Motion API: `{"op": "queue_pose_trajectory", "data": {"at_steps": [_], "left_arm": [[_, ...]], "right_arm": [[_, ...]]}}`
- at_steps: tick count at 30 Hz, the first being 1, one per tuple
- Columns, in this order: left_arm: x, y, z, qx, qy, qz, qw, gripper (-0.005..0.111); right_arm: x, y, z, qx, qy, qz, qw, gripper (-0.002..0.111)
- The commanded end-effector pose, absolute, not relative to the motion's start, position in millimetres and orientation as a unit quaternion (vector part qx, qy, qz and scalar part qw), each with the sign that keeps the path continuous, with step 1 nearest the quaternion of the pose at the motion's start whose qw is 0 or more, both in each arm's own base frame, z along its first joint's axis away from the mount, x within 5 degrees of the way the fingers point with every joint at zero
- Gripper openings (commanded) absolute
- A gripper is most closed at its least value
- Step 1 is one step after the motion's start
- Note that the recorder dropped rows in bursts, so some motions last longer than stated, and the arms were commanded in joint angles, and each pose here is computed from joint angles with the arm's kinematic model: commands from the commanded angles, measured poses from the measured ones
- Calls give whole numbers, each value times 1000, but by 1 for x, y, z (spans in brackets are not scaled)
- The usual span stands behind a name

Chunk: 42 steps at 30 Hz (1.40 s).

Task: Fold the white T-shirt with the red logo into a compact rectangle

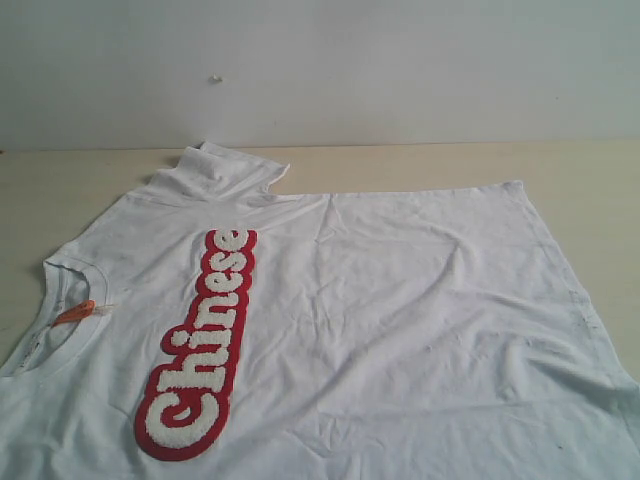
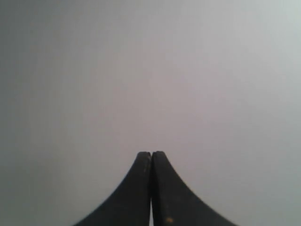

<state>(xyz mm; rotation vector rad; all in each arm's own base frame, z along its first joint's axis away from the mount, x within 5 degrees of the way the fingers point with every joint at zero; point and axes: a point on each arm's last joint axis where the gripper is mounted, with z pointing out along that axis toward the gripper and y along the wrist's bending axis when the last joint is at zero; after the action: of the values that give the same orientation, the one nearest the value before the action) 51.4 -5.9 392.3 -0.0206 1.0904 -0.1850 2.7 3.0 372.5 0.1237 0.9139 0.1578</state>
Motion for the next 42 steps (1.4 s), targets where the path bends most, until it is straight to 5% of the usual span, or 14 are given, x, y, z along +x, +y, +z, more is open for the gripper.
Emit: {"op": "queue_pose_trajectory", "data": {"at_steps": [1,10,17,23,33,42], "left_arm": [[96,-3,387,-26,629,-58,775,0],[197,-31,348,99,824,22,558,0],[245,-58,291,225,877,51,422,0],[265,-63,251,279,897,70,336,0],[288,-77,233,338,913,35,226,0],[280,-79,197,566,821,20,79,0]], "right_arm": [[30,-3,378,67,536,19,842,0],[113,-13,361,50,707,-34,704,0],[169,-18,324,15,795,-64,603,0],[203,-22,302,-6,850,-79,520,0],[234,-10,291,-80,893,-21,442,0],[244,21,264,-261,887,38,379,0]]}}
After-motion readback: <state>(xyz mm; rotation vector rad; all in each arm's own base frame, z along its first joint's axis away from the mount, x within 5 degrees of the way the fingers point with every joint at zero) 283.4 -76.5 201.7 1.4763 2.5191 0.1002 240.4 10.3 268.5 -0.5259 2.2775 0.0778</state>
